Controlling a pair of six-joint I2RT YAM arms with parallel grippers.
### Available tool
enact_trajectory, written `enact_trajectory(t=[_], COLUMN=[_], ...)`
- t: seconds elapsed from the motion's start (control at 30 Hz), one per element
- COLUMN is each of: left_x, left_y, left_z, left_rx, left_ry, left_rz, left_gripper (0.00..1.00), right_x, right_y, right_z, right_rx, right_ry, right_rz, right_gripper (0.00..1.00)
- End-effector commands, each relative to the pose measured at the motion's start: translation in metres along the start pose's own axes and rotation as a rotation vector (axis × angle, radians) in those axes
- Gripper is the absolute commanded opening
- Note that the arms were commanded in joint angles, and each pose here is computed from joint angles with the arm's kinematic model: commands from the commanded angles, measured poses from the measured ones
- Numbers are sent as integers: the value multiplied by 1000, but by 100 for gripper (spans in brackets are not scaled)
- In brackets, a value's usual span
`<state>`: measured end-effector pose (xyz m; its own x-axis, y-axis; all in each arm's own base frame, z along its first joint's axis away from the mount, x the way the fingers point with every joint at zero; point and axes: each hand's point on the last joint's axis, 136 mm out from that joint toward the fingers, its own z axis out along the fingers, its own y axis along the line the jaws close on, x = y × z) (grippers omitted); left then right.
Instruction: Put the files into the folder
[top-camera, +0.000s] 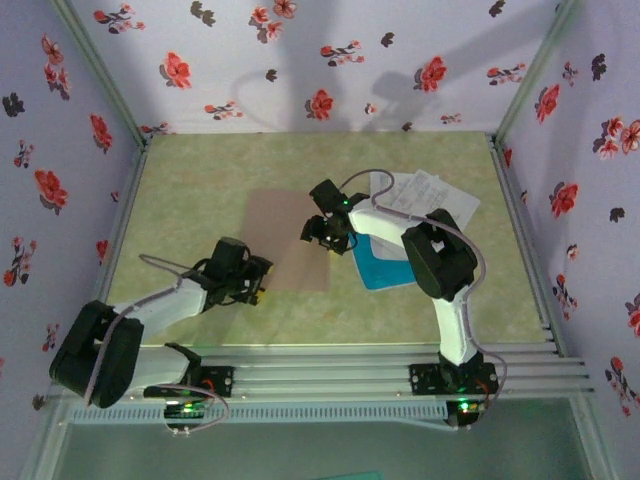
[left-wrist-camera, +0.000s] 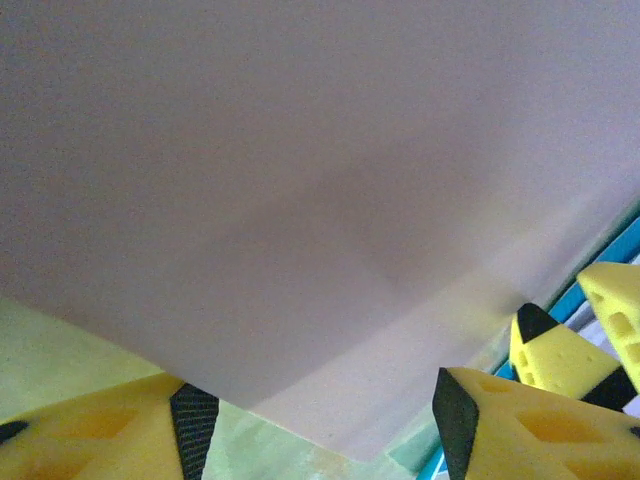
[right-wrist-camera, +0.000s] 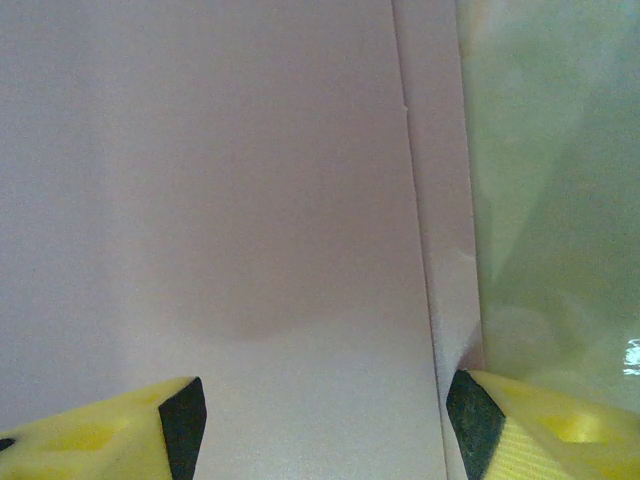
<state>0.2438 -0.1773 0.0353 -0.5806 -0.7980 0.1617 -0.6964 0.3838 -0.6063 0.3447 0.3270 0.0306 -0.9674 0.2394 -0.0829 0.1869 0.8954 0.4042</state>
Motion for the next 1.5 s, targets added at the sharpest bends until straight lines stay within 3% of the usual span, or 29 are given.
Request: enact_trajectory(t=[0.0,0.33,0.9,1.23,1.47], left_x=[-2,-1,2,4,5], left_y=[-1,-12,-10,-27,-32], left_z=[6,5,-2,8,-2], left_rx=[27,101,120,229,277], left_ry=[-26,-41,-43,-23,-31], left_rz=[-37,-46,-69,-84,-99], left_gripper=[61,47,44,30,14], right_x=[15,16,12,13,7], right_y=[-20,-21,-25,-14,-12], right_z=[12,14,16,18,12], right_rx=[89,91,72,-24,-75], right_ry=[58,74,99,126,118], right_rz=[-3,9,34,49,79], right_gripper=[69,69,71,73,73])
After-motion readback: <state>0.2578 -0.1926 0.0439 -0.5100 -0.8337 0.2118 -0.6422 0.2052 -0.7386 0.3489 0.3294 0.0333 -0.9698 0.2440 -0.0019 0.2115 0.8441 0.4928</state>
